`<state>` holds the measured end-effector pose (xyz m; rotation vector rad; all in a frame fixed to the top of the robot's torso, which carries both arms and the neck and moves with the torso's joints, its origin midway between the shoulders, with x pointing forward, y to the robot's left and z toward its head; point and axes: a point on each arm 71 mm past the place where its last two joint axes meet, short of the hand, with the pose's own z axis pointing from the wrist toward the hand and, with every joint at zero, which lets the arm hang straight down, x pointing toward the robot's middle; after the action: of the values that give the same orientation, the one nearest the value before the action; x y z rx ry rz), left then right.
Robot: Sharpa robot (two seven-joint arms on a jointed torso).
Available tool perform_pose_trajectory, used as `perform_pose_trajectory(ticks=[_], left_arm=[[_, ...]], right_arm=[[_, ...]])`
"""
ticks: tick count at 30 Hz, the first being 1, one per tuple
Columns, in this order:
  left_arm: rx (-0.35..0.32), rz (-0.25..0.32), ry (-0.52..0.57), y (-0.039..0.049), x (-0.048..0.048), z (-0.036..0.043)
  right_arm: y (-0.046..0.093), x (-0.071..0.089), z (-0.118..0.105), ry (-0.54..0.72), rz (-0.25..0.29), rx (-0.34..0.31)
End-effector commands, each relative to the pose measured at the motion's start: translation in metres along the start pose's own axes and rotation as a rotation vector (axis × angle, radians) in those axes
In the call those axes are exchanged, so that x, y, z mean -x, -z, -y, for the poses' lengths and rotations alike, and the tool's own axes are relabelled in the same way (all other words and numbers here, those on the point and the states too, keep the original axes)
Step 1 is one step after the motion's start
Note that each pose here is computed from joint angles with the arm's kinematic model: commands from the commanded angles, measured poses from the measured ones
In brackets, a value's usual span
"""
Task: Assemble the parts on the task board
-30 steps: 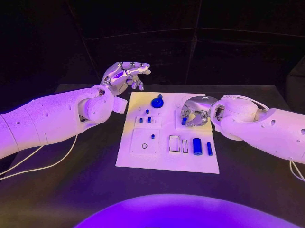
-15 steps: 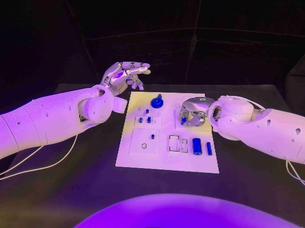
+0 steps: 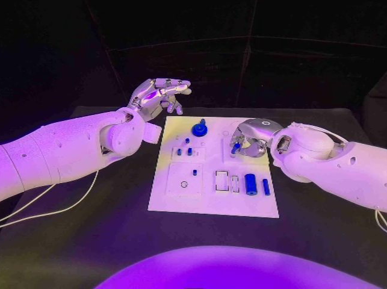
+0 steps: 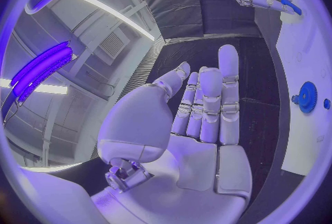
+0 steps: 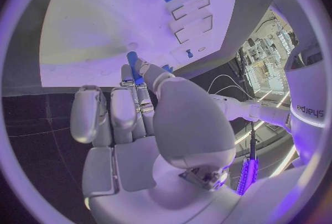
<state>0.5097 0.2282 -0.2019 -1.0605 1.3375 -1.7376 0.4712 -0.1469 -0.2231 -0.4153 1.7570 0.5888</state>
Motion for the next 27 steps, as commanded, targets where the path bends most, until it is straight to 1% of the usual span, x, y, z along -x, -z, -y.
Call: perform_pose_trajectory(ticks=[1, 5, 8, 11, 15, 17, 18, 21, 27], left_arm=[[-0.004, -0.008, 0.007, 0.0000, -0.0002, 0.0012], [-0.003, -0.009, 0.008, 0.0000, -0.0004, 0.0012], [-0.003, -0.010, 0.008, 0.0000, -0.0008, 0.0012], [-0.002, -0.011, 0.009, -0.0002, -0.0010, 0.0011], [-0.003, -0.012, 0.009, -0.0005, -0.0016, 0.0010], [-0.003, -0.012, 0.009, -0.0008, -0.0018, 0.0008], [-0.003, -0.012, 0.010, -0.0012, -0.0023, 0.0007], [-0.003, -0.014, 0.011, -0.0018, -0.0033, 0.0003], [-0.003, -0.016, 0.012, -0.0027, -0.0045, -0.0001]], right_arm=[[0.004, 0.010, -0.006, -0.030, 0.084, 0.009], [0.011, 0.016, -0.021, -0.061, 0.110, 0.053], [0.011, 0.019, -0.034, -0.081, 0.116, 0.093], [0.008, 0.019, -0.052, -0.105, 0.106, 0.143], [-0.002, 0.017, -0.079, -0.121, 0.079, 0.223], [-0.007, 0.014, -0.091, -0.126, 0.063, 0.256], [-0.011, 0.011, -0.099, -0.131, 0.049, 0.277], [-0.017, 0.000, -0.113, -0.142, 0.016, 0.312], [-0.026, -0.022, -0.131, -0.150, -0.049, 0.348]])
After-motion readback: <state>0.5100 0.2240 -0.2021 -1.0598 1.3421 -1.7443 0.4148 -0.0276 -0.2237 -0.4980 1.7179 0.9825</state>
